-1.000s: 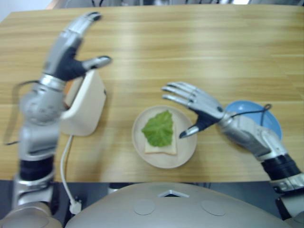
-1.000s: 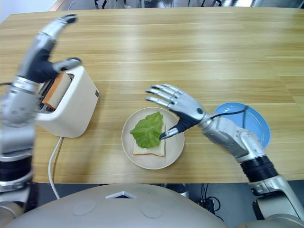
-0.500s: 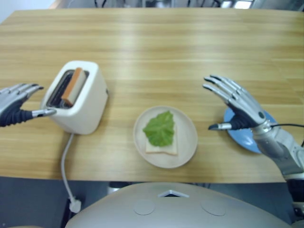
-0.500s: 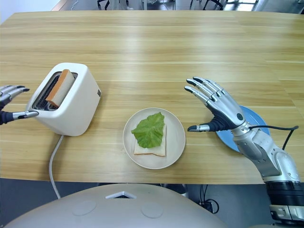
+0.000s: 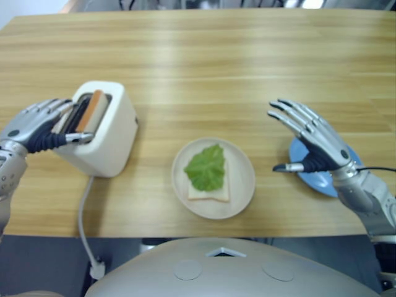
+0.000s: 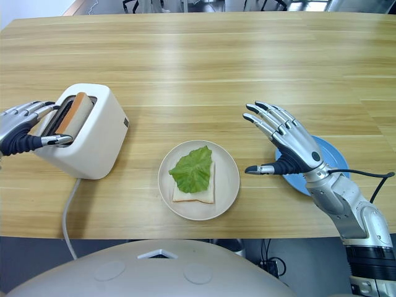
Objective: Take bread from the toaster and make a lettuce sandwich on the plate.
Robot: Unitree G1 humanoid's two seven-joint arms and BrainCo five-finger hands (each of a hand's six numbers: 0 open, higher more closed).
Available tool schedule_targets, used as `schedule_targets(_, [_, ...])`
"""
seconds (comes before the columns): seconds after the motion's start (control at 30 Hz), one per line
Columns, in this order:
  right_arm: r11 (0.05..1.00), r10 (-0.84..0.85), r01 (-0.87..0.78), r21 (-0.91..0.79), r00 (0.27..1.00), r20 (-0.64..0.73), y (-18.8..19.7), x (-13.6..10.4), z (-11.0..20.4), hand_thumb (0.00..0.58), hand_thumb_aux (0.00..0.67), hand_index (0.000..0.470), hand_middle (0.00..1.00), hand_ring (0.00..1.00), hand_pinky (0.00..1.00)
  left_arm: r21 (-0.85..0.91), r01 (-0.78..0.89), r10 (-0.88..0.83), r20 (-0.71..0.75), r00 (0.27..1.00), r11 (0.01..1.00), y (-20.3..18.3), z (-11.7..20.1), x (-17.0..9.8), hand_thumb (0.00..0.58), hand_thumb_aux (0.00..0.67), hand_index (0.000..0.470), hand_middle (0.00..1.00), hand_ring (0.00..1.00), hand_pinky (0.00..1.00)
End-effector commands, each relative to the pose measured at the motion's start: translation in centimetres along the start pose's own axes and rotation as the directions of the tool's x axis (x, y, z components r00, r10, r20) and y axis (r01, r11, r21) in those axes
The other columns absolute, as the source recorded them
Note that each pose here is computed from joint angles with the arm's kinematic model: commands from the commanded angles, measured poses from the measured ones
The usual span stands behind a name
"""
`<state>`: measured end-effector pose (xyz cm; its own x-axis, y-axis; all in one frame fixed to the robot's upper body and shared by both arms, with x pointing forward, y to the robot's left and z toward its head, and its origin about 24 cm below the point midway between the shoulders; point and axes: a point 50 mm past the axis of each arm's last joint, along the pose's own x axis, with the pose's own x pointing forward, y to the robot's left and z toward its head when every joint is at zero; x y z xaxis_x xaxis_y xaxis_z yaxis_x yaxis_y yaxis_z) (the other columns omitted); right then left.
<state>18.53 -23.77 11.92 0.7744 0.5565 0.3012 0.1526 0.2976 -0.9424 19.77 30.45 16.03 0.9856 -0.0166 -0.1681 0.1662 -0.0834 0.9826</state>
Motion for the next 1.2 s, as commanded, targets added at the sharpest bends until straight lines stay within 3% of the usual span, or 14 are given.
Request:
schedule_targets(0.03, [1.000, 0.023, -0.023, -0.021, 1.000, 0.003, 0.2, 0.2, 0.1, 0.000, 0.000, 0.000, 0.00, 0.00, 0.00, -0.012, 0.035, -0.036, -0.002, 0.999, 0.999, -1.5, 0.3, 0.3, 0.000, 0.000, 0.000, 0.00, 0.00, 0.00])
schedule_targets(0.37, [0.999, 0.024, -0.024, -0.033, 1.000, -0.002, 0.0, 0.1, -0.1, 0.000, 0.000, 0.000, 0.00, 0.00, 0.00, -0.022, 0.090, -0.090, 0.017, 0.996, 0.996, -3.2, 1.0, 0.2, 0.000, 0.000, 0.000, 0.00, 0.00, 0.00])
schedule_targets(0.4, [0.999, 0.024, -0.024, -0.033, 1.000, -0.002, 0.0, 0.1, -0.1, 0.000, 0.000, 0.000, 0.00, 0.00, 0.00, -0.020, 0.093, -0.093, 0.015, 0.996, 0.995, -3.2, 1.0, 0.3, 0.319, 0.221, 0.152, 0.00, 0.00, 0.00])
schedule_targets(0.43, [0.999, 0.024, -0.024, -0.033, 1.000, -0.002, 0.0, 0.1, -0.1, 0.000, 0.000, 0.000, 0.00, 0.00, 0.00, -0.020, 0.094, -0.094, 0.013, 0.995, 0.995, -3.3, 1.0, 0.3, 0.319, 0.221, 0.152, 0.00, 0.00, 0.00])
schedule_targets(0.47, [0.999, 0.024, -0.024, -0.033, 1.000, -0.002, 0.0, 0.1, -0.1, 0.000, 0.000, 0.000, 0.00, 0.00, 0.00, -0.028, 0.092, -0.091, 0.011, 0.996, 0.995, -3.3, 0.9, 0.3, 0.580, 0.670, 0.460, 0.00, 0.00, 0.00])
schedule_targets(1.2, [0.999, 0.026, -0.026, -0.023, 1.000, -0.012, 0.3, -0.1, -0.6, 0.000, 0.000, 0.000, 0.00, 0.00, 0.00, -0.232, -0.119, 0.106, -0.068, 0.992, 0.965, -2.5, 0.5, 1.9, 0.580, 0.670, 0.460, 0.00, 0.00, 0.00])
